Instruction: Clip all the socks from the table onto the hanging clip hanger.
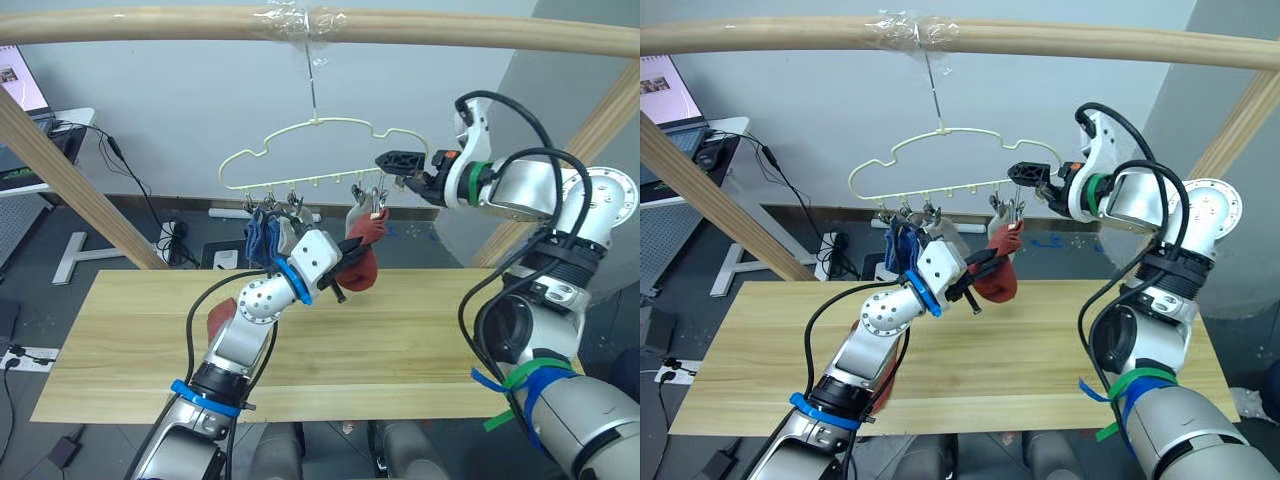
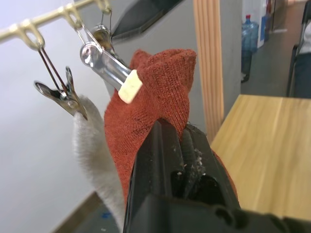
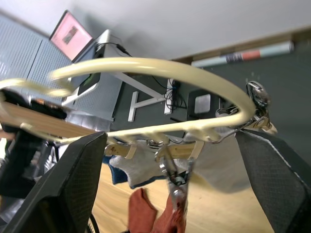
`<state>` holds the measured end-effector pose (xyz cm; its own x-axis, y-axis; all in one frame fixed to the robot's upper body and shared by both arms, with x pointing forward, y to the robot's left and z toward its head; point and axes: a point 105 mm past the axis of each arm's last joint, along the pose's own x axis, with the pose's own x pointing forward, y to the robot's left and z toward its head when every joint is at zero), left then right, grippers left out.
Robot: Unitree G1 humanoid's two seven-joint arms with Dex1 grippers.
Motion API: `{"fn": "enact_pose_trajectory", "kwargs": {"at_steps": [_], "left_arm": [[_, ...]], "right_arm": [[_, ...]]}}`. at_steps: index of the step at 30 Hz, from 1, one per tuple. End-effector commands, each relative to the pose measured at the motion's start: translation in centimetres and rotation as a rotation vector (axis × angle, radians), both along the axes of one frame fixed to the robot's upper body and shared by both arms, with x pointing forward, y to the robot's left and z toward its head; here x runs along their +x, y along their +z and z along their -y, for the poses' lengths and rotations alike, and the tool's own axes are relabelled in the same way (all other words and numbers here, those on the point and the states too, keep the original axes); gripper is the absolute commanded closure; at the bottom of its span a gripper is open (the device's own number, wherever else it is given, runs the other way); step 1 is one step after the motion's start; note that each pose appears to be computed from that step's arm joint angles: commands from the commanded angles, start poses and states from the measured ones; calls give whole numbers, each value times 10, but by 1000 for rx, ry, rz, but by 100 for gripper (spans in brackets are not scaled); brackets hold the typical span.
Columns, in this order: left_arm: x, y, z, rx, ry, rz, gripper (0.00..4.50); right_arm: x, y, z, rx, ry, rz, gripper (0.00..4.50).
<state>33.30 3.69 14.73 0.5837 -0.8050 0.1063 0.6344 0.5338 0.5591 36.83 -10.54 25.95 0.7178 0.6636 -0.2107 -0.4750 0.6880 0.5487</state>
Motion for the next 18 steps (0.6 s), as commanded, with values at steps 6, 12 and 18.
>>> {"fn": "enact_pose_trajectory", "kwargs": {"at_steps": [6, 12, 18], "left_arm": [[2, -6, -8, -185, 0, -245, 255], [-2, -3, -33, -194, 31, -266, 74], [-13, 11, -58, -121, 27, -221, 74]], "right_arm": [[-29, -9, 7, -168, -3, 236, 0], [-32, -31, 12, -211, -108, 297, 0], [-35, -39, 7, -334, -230, 483, 0]]}}
